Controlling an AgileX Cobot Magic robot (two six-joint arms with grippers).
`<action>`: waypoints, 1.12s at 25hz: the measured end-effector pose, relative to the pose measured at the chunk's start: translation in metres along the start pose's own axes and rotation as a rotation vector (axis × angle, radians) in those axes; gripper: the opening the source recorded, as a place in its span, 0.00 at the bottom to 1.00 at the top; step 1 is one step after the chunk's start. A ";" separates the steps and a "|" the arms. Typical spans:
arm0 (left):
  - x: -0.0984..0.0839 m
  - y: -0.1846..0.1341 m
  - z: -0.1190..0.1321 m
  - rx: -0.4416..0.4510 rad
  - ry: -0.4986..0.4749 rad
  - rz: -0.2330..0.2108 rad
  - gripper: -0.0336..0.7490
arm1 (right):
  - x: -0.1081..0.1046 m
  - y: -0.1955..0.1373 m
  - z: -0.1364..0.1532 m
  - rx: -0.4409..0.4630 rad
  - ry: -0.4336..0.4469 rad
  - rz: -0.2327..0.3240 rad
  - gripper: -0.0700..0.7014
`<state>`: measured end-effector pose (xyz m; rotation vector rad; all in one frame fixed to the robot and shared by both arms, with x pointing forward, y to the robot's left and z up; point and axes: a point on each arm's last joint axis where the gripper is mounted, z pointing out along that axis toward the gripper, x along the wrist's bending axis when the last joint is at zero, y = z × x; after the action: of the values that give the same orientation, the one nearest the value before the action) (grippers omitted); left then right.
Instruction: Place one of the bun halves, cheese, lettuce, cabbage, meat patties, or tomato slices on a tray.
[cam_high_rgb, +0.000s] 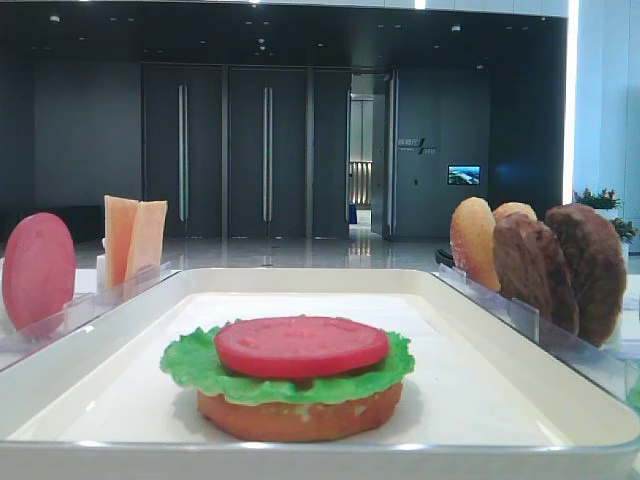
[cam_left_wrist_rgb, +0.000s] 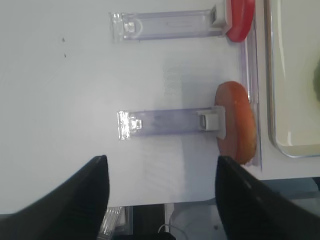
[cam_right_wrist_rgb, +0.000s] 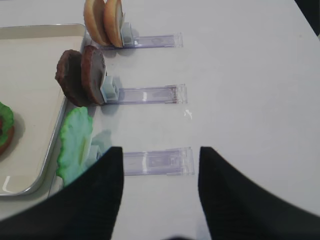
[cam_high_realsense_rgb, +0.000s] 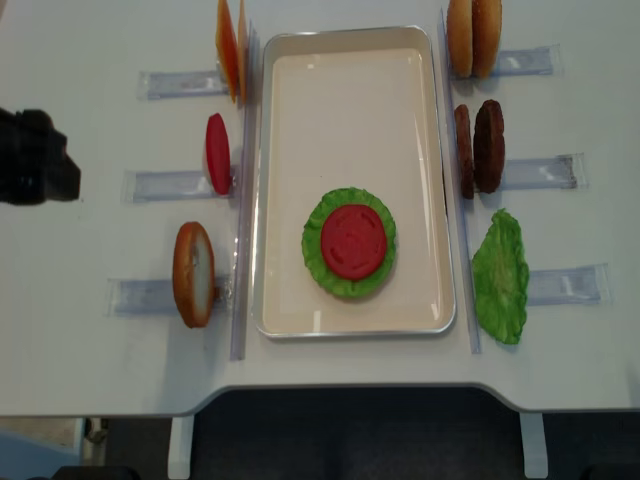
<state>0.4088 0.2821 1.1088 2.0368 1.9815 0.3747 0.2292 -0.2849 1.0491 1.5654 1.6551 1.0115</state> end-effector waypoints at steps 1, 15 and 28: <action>0.001 -0.006 0.001 0.002 0.000 -0.001 0.69 | 0.000 0.000 0.000 0.000 0.000 0.000 0.53; 0.009 -0.088 -0.011 -0.135 -0.013 0.002 0.68 | 0.000 0.000 0.000 0.000 0.000 0.000 0.53; 0.013 -0.153 0.008 -0.330 -0.032 0.076 0.68 | 0.000 0.000 0.000 0.000 0.000 0.000 0.53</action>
<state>0.2701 0.2989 1.0448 1.8973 1.6949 0.6344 0.2292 -0.2849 1.0491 1.5654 1.6551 1.0115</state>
